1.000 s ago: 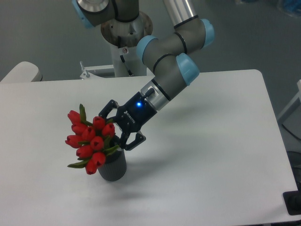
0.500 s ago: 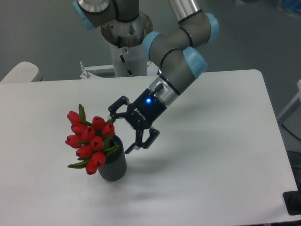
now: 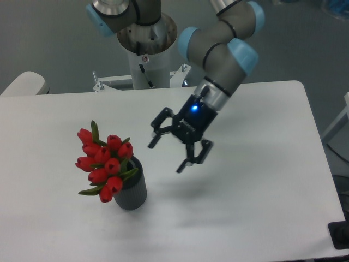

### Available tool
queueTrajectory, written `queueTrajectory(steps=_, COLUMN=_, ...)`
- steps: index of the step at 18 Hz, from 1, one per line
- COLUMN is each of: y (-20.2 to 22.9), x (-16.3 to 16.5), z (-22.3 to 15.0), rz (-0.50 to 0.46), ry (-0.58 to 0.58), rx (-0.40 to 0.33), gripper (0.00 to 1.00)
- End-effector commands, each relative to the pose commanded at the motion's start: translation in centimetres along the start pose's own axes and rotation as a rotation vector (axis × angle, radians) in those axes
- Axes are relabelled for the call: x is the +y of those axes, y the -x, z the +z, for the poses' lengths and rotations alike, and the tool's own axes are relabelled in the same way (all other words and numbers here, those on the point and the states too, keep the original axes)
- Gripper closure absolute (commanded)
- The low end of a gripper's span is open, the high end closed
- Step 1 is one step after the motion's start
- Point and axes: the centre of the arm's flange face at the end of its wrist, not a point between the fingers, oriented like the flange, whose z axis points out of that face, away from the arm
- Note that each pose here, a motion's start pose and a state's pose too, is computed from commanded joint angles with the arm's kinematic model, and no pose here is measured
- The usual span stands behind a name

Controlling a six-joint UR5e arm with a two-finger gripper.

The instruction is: Insert the flowers into the vase

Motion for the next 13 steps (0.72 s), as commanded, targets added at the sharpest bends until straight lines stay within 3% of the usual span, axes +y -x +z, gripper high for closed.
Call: queueTrajectory(steps=13, y=4.2, x=-0.2, z=-4.9, rz=0.064, ry=0.451, rx=-0.200, gripper=0.00)
